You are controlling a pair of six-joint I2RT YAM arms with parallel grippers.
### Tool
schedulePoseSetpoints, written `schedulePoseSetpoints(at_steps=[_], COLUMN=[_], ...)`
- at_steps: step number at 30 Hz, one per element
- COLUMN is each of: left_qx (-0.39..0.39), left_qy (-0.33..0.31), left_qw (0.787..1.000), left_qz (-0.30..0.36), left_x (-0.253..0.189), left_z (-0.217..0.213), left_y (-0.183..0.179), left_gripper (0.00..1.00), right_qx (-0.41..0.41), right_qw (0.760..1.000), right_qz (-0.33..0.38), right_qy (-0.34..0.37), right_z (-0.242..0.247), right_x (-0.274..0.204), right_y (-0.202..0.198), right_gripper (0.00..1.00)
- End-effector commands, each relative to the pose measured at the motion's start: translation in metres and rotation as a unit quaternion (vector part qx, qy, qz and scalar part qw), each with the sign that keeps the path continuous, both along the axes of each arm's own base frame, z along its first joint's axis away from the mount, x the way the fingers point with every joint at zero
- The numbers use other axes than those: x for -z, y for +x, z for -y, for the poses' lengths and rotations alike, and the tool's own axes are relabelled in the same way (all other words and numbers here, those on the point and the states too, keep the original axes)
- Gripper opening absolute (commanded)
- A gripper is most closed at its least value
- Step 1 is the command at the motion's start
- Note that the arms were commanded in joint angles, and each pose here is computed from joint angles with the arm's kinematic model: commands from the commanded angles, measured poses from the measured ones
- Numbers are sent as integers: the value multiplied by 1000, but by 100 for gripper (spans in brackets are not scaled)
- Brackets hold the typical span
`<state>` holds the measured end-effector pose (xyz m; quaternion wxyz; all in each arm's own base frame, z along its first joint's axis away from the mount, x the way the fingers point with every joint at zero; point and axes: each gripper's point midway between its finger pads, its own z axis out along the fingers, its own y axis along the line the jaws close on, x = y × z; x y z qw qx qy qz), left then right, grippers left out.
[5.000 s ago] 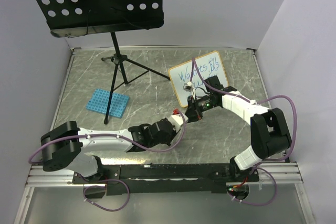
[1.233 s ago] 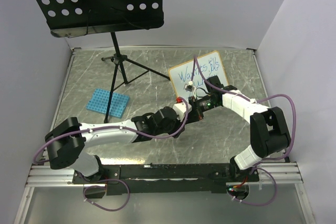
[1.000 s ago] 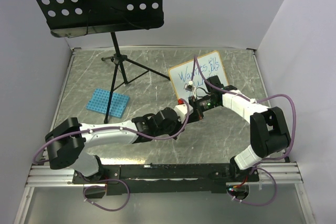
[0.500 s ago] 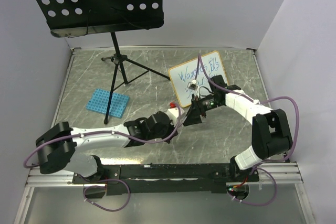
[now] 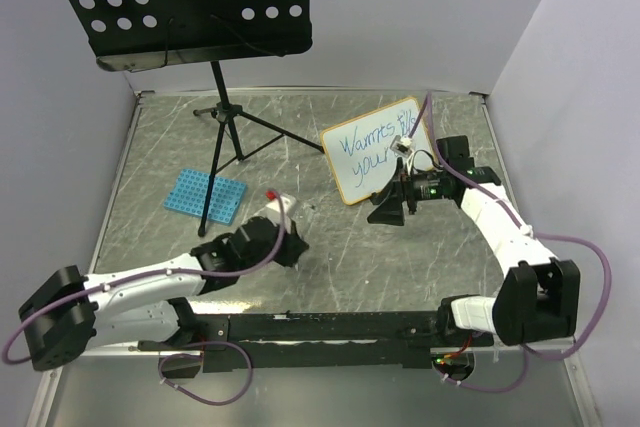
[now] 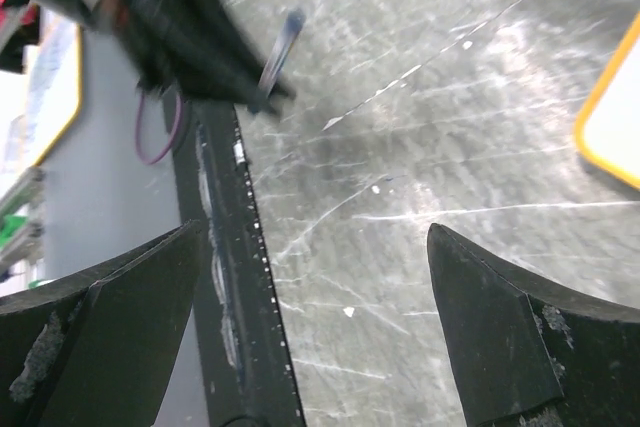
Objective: Write a sentence on the whiteboard
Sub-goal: Put down the whiteboard marker at the center of the board.
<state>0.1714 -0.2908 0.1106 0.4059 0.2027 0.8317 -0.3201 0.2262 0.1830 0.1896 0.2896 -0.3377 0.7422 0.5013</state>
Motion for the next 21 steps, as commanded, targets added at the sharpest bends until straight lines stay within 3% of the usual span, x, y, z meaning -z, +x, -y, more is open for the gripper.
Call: schedulePoseSetpoints(at_steps=[1,5,7,9,14,21], left_qx=[-89,-154,-179,-192,-204,-189], left_qy=[-65,-6,67,95,172,246], left_qw=[994,987,979,974,959,942], left_qz=[-23,-45,-77,-77,-95,-128], left_x=[-15,2,32,34,63,99], left_z=[-16,-36,-51,-53,-63,-69], left_y=[33,64,68,78,87,83], left_gripper=[1,1,1,1,2,12], right_qx=[16,37,44,54,74,95], right_qw=[998,996,995,993,991,988], right_qz=[64,83,92,100,113,121], right_qy=[-4,-13,-12,-14,-14,-19], right_z=[7,15,18,22,30,40], right_x=[-19,-24,-26,-30,-36,-39], right_y=[5,7,6,7,10,14], right_gripper=[100,100,100,100,100,100])
